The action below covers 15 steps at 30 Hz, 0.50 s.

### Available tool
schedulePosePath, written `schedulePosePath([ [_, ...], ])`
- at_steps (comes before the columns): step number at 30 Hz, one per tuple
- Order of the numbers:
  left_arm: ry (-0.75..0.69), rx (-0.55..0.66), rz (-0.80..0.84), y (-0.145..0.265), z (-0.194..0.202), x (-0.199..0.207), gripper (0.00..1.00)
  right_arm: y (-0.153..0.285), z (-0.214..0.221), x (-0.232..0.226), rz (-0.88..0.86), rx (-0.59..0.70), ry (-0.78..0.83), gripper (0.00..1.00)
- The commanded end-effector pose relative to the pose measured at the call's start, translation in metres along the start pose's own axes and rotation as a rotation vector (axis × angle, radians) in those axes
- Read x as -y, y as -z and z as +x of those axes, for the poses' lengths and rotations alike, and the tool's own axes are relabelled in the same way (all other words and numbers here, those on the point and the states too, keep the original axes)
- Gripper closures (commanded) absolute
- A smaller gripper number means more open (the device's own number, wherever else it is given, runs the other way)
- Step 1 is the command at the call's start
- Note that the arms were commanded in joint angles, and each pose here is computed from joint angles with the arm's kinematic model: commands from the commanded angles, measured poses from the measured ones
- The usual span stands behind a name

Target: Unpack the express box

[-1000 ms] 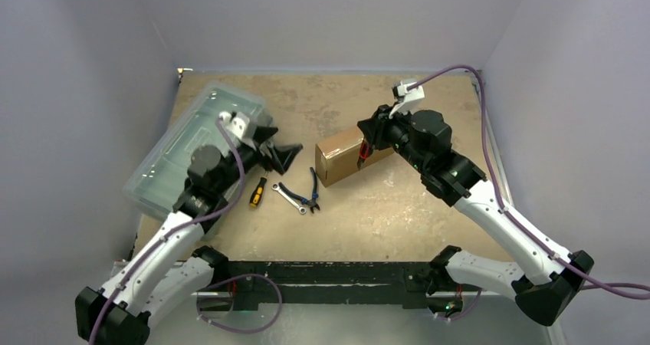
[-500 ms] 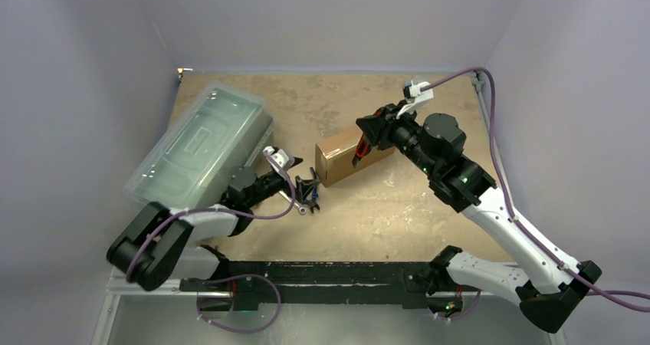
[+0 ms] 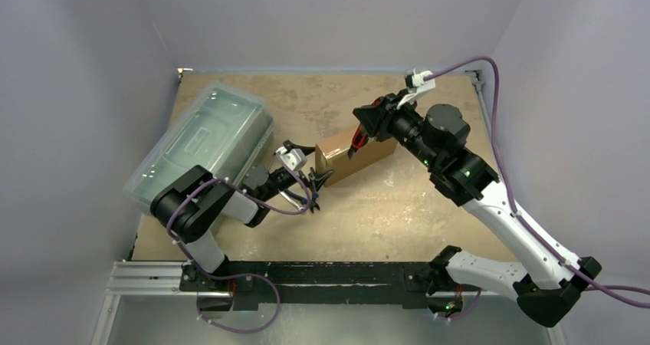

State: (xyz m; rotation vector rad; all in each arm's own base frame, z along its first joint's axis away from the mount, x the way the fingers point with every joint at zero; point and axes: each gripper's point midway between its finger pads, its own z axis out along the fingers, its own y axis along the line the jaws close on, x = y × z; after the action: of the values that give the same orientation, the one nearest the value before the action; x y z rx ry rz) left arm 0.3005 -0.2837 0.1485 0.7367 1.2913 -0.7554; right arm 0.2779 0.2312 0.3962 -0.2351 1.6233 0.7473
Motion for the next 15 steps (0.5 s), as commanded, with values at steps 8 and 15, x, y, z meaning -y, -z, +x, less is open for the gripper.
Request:
schedulePosePath([
  [8,0.002,0.15,0.034,-0.022,-0.028,0.005,0.32,-0.039,-0.008,-0.034,0.003,0.013,0.044,1.0],
  [15,-0.021,0.169,0.055,-0.021,-0.035,0.008,0.48,-0.056,-0.011,-0.032,0.046,0.043,0.073,1.0],
])
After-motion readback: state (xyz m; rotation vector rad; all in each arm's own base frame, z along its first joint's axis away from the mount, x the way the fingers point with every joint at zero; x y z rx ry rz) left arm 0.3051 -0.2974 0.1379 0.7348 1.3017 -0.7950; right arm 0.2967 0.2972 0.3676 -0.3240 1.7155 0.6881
